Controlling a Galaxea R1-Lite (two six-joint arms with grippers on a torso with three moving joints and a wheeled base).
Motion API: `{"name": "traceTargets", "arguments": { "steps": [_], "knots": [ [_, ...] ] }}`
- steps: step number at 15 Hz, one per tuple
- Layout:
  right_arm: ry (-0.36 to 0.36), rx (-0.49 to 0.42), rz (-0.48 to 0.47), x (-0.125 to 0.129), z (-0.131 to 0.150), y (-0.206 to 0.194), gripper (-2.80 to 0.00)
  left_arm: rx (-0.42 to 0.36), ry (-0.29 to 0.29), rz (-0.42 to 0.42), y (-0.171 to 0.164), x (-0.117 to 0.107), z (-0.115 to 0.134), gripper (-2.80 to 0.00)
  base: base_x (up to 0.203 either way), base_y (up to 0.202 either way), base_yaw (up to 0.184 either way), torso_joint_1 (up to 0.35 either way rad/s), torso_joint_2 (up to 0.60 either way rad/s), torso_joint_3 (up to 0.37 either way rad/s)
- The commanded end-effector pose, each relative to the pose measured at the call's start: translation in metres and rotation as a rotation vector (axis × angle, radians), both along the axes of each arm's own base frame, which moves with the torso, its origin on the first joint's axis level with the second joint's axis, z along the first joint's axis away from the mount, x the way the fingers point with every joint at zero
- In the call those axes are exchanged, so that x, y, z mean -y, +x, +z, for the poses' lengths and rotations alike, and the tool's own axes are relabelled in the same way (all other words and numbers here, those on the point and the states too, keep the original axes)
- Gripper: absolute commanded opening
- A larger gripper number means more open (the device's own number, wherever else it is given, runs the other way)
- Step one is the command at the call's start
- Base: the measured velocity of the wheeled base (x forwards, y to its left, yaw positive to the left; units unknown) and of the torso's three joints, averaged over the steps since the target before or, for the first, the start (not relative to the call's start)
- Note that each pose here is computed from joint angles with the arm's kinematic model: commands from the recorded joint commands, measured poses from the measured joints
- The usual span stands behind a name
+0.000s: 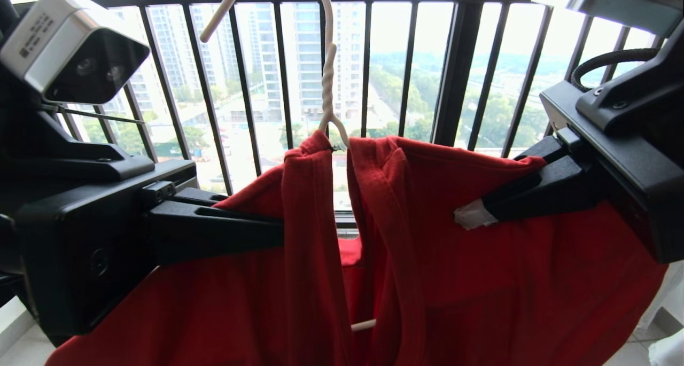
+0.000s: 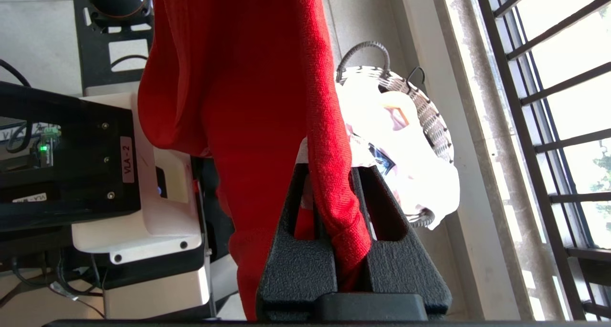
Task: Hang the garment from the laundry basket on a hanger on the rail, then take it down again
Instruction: Hang the clothes rack on the clothesline
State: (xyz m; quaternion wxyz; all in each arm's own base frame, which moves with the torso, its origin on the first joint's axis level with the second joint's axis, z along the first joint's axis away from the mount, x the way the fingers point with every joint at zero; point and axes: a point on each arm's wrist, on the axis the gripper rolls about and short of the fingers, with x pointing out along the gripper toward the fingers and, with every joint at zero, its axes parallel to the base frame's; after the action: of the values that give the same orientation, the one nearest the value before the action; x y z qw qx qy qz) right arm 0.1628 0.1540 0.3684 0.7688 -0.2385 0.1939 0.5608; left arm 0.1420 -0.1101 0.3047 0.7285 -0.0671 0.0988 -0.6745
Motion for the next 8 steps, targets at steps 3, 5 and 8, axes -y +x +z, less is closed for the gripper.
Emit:
{"name": "traceTargets", "arguments": {
  "steps": [3, 5, 8],
  "knots": [
    [0.012, -0.01, -0.008, -0.0012, -0.0002, 0.0012, -2.8, 0.029, 0.002, 0.009, 0.0007, -0.0013, 0.0002, -2.8, 0.0, 0.0, 0.0, 0.0, 0.0, 0.0],
    [0.009, -0.021, -0.008, -0.0024, -0.0024, 0.0021, -2.8, 0.061, 0.005, 0.049, 0.0043, -0.0065, 0.0006, -2.8, 0.0, 0.0, 0.0, 0.0, 0.0, 0.0],
    [0.023, -0.005, -0.005, -0.0058, -0.0026, 0.0058, -2.8, 0.069, 0.005, 0.067, 0.006, -0.009, 0.0012, 0.0, 0.0, 0.0, 0.0, 0.0, 0.0, 0.0]
  ]
}}
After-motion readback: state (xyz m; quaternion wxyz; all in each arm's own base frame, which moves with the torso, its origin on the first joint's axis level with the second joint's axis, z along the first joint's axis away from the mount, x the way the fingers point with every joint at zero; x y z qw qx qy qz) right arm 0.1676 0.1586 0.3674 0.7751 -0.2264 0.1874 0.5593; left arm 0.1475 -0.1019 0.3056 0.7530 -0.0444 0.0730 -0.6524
